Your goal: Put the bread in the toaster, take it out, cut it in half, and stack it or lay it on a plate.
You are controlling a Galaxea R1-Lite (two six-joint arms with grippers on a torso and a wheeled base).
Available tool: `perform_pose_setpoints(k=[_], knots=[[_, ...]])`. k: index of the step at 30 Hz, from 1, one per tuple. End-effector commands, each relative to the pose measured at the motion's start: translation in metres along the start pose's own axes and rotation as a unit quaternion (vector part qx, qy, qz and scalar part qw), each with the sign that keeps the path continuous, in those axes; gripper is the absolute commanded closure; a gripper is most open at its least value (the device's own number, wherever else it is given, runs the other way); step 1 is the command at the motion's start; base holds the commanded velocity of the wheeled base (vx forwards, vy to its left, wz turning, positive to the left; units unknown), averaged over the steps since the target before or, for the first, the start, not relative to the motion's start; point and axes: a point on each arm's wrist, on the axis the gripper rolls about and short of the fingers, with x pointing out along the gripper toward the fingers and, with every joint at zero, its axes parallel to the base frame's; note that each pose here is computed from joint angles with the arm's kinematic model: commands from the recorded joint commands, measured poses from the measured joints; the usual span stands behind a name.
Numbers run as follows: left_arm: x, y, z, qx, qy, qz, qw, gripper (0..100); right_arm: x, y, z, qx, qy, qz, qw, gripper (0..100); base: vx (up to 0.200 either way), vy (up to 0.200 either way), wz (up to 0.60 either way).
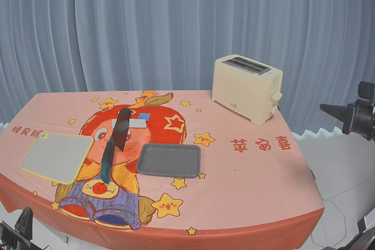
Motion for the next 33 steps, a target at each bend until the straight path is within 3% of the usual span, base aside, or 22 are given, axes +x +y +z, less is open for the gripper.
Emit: perform_pose_setpoints(k=[1,3,6,13,16,21,33], knots=[[0.001,0.0,-0.005,0.0,0.009,0.0,1.0,100,0.065,-0.025,-0.008,0.028,0.065,0.016,0.9974,100,0.0,0.0,0.0],[0.001,0.0,-0.005,0.0,0.009,0.0,1.0,100,0.075,-0.028,-0.007,0.025,0.042,0.016,0.9987,100,0.0,0.0,0.0],[0.001,0.0,-0.005,0.001,0.009,0.0,1.0,100,0.09,-0.034,-0.012,0.038,0.024,0.017,0.9988,100,0.0,0.0,0.0],[0.001,0.0,-0.005,0.0,0.009,0.0,1.0,100,0.125,-0.048,-0.024,0.06,0.021,0.01,0.9979,100,0.0,0.0,0.0],[0.001,0.0,-0.005,0.0,0.009,0.001,1.0,100,0.134,-0.051,-0.027,0.059,0.018,0.01,0.998,100,0.0,0.0,0.0],[0.001,0.0,-0.005,0.0,0.009,0.0,1.0,100,0.159,-0.063,-0.038,0.055,-0.002,-0.021,0.9983,100,0.0,0.0,0.0],[0.001,0.0,-0.005,0.0,0.009,0.0,1.0,100,0.176,-0.069,-0.047,0.054,-0.006,-0.021,0.9983,100,0.0,0.0,0.0]])
